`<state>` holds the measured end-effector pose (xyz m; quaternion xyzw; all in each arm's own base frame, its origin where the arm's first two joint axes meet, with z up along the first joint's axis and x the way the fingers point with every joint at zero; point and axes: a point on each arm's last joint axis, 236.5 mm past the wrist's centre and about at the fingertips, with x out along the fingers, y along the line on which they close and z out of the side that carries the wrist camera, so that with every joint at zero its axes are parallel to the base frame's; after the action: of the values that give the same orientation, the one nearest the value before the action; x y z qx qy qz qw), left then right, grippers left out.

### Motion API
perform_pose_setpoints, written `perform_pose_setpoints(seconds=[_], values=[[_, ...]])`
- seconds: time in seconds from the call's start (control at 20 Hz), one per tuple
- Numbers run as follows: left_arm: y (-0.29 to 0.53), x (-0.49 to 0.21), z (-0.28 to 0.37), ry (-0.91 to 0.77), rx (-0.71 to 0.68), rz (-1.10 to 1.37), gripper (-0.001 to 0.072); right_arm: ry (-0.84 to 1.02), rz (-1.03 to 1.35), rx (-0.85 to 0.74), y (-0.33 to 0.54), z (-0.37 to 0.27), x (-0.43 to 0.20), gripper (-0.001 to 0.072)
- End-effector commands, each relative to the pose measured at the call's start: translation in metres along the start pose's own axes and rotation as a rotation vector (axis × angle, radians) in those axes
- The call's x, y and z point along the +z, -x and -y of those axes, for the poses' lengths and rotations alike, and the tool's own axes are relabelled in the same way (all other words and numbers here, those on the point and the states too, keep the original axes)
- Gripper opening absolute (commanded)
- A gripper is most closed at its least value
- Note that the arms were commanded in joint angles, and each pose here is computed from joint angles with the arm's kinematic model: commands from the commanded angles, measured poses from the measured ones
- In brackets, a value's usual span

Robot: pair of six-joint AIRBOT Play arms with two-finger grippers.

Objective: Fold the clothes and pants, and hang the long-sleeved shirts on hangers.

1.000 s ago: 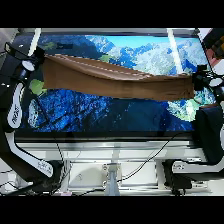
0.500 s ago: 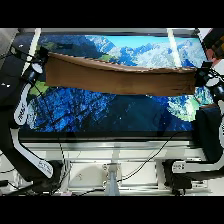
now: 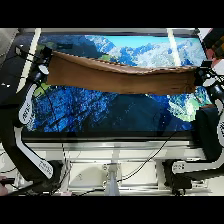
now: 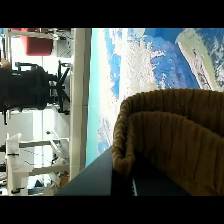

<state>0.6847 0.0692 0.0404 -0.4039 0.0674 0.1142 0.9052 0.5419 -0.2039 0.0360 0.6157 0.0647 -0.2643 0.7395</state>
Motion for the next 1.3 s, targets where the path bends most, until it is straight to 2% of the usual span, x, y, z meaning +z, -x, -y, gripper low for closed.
perform_pose_setpoints(seconds=[0.0, 0.05, 0.1, 0.15, 0.2, 0.25, 0.3, 0.4, 0.5, 0.6, 0.65, 0.75, 0.9, 1.0, 1.2, 1.25], values=[[-0.003, -0.011, -0.004, -0.007, 0.003, -0.01, 0.0018, 0.001, 0.021, 0.022, 0.0, -0.005, 0.004, 0.0038], [-0.004, -0.012, -0.005, -0.008, 0.003, -0.007, 0.0019, 0.002, 0.031, 0.032, 0.0, -0.007, 0.006, 0.0038], [-0.004, -0.01, -0.004, -0.009, -0.001, 0.005, 0.0064, 0.006, 0.036, 0.037, 0.0, -0.009, 0.007, 0.0067], [-0.004, -0.007, -0.003, -0.009, -0.005, 0.019, 0.036, 0.016, 0.036, 0.037, 0.0, -0.009, 0.007, 0.023], [-0.004, -0.006, -0.003, -0.009, -0.006, 0.023, 0.0699, 0.017, 0.036, 0.037, 0.0, -0.009, 0.007, 0.0492], [-0.004, -0.006, -0.003, -0.012, -0.006, 0.02, 0.0683, 0.017, 0.035, 0.037, 0.0, -0.009, 0.007, 0.0637], [-0.004, -0.007, -0.002, -0.012, -0.006, 0.013, 0.0687, 0.02, 0.029, 0.031, 0.0, -0.007, 0.006, 0.0665], [0.0, -0.002, 0.005, -0.023, -0.01, 0.001, 0.0687, 0.06, 0.01, 0.016, 0.002, -0.006, 0.002, 0.0664], [0.007, -0.003, 0.007, -0.171, -0.001, -0.07, 0.0688, 0.155, -0.01, -0.008, 0.007, -0.004, 0.001, 0.0664], [0.023, -0.007, -0.018, -0.352, 0.089, -0.227, 0.0687, 0.34, -0.044, -0.04, 0.016, -0.002, -0.001, 0.0663], [0.036, -0.008, -0.04, -0.381, 0.161, -0.314, 0.0687, 0.452, -0.065, -0.054, 0.021, 0.0, -0.002, 0.0663], [0.068, -0.008, -0.088, -0.342, 0.313, -0.487, 0.0687, 0.607, -0.113, -0.08, 0.029, 0.004, -0.006, 0.0663], [0.127, -0.013, -0.157, -0.287, 0.51, -0.75, 0.0685, 0.676, -0.173, -0.114, 0.034, 0.015, -0.015, 0.0663], [0.152, -0.019, -0.178, -0.261, 0.508, -0.886, 0.0684, 0.675, -0.188, -0.125, 0.035, 0.019, -0.017, 0.0663], [0.151, -0.032, -0.166, -0.008, 0.331, -0.951, 0.0688, 0.674, -0.192, -0.128, 0.035, 0.019, -0.018, 0.0662], [0.148, -0.035, -0.165, 0.011, 0.307, -0.952, 0.069, 0.674, -0.195, -0.13, 0.035, 0.02, -0.018, 0.0662]])
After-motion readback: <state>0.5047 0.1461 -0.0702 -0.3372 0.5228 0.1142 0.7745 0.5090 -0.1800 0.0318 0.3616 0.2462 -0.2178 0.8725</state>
